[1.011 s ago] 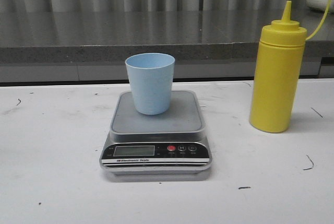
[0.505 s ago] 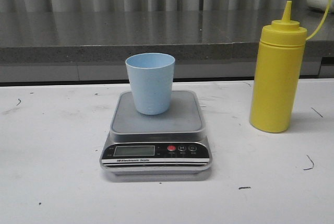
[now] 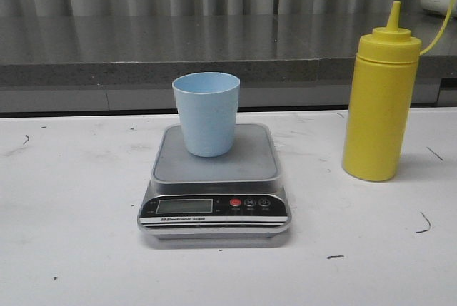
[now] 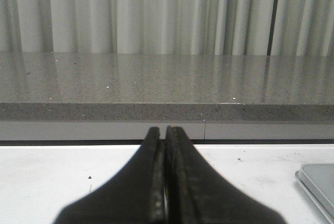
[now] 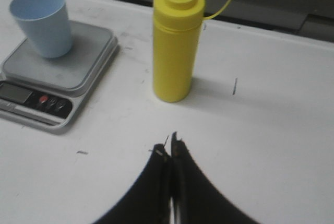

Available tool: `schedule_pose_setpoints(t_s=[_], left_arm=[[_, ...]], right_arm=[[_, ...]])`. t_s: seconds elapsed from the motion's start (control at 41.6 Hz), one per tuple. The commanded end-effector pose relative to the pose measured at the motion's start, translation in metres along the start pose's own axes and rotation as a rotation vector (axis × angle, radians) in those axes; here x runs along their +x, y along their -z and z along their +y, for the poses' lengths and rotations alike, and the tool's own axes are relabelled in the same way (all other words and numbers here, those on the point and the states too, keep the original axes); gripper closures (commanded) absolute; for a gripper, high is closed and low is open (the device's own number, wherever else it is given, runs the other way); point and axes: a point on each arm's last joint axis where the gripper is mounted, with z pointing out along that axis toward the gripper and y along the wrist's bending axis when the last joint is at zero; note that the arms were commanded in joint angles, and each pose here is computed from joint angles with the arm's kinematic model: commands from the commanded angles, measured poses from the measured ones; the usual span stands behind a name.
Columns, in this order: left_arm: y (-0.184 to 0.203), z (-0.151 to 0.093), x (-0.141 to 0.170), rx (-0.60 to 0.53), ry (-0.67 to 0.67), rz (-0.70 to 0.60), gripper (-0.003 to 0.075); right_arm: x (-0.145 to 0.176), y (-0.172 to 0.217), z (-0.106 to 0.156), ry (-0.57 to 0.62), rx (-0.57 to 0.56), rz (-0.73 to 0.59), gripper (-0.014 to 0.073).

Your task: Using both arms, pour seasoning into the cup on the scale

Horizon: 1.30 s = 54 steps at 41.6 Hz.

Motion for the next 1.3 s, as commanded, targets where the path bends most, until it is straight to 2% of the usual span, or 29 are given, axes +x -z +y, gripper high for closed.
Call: schedule_pose_setpoints(t_s=[0.0,0.241,0.385,0.529,0.914,1.275], left_arm=[[0.001,-0.001,-0.001,0.013,0.012,-0.072,0.0740],[0.001,-0.001,-0.001,0.013,0.012,-0.072,0.0740],[0.001,-0.001,-0.001,0.013,0.012,-0.072,0.0740],[0.001,-0.001,-0.001,0.013,0.012,-0.072,0.0740],[0.001,-0.001,-0.001,0.013,0.012,-0.072,0.0740],[0.001,-0.001,-0.001,0.013,0.012,-0.072,0.0740]], right_arm=[[0.004,0.002,-0.006,0.012,0.081,-0.201,0.0663],[0.057,-0.011,-0.013,-0.007,0.203,-0.397,0.0663],[0.077,-0.016,-0.013,-0.002,0.215,-0.476,0.0663],[0.089,-0.025,-0.014,-0.001,0.215,-0.492,0.0663],[0.092,-0.027,-0.014,-0.011,0.212,-0.487,0.0663],[0.087,-0.024,-0.014,-0.011,0.212,-0.556,0.0663]])
